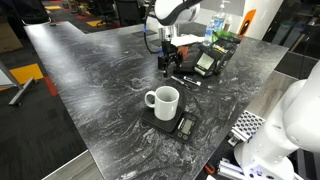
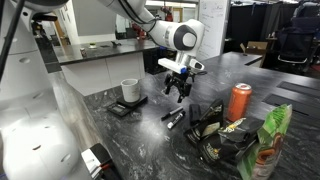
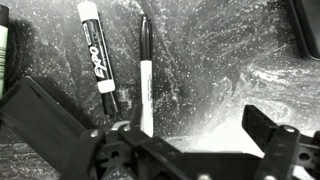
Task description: Put the marker in the mug cup
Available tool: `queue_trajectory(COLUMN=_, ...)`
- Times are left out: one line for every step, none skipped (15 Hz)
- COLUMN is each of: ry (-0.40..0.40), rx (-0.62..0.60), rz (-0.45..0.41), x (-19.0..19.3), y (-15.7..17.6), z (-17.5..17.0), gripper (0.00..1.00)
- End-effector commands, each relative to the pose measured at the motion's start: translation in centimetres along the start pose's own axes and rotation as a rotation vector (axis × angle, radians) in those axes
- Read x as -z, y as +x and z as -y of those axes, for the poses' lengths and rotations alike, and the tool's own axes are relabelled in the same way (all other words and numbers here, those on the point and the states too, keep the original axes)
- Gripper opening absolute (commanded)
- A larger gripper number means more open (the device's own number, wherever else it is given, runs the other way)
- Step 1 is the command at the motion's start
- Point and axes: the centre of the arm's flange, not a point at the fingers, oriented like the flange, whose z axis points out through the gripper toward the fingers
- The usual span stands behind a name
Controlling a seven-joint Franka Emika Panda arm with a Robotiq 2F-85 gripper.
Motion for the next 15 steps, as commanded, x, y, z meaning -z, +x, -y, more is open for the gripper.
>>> queue_trajectory(ry=-0.047, rx=-0.051, rz=-0.002, x=0.0, y=0.5, z=-0.3, gripper=1.0)
queue_trajectory(ry=-0.058, rx=-0.065, rz=0.003, x=-0.1, y=0.7, z=-0.4, gripper=1.0)
queue_trajectory(ry=-0.068, rx=-0.076, rz=0.007, x=-0.3, y=0.9, z=-0.4, gripper=1.0)
queue_trajectory(ry=-0.072, rx=-0.078, rz=0.014, x=-0.5, y=1.0, z=-0.5, gripper=1.0)
queue_trajectory(ry=-0.07, rx=-0.074, rz=0.022, x=-0.7, y=1.1, z=-0.5, gripper=1.0)
queue_trajectory(ry=-0.064, rx=-0.062, rz=0.031, x=-1.0, y=1.2, z=-0.5, gripper=1.0)
queue_trajectory(ry=-0.064, rx=-0.064, rz=0.035, x=-1.2, y=1.4, z=-0.6, gripper=1.0)
queue_trajectory(ry=-0.061, rx=-0.059, rz=0.044, x=-1.5, y=1.6, z=-0.8, gripper=1.0)
queue_trajectory(ry=-0.061, rx=-0.054, rz=0.052, x=-1.7, y=1.8, z=-1.0, gripper=1.0)
queue_trajectory(ry=-0.064, rx=-0.055, rz=0.058, x=-2.1, y=2.1, z=-1.2, gripper=1.0)
queue_trajectory(ry=-0.062, rx=-0.055, rz=0.068, x=-2.4, y=2.3, z=-1.5, gripper=1.0)
queue_trajectory(ry=-0.063, rx=-0.056, rz=0.074, x=-2.8, y=2.5, z=-1.8, gripper=1.0)
queue_trajectory(ry=-0.064, rx=-0.055, rz=0.079, x=-3.0, y=2.6, z=-2.0, gripper=1.0)
queue_trajectory(ry=-0.062, rx=-0.05, rz=0.086, x=-3.3, y=2.8, z=-2.1, gripper=1.0)
queue_trajectory(ry=-0.061, rx=-0.046, rz=0.092, x=-3.5, y=3.0, z=-2.2, gripper=1.0)
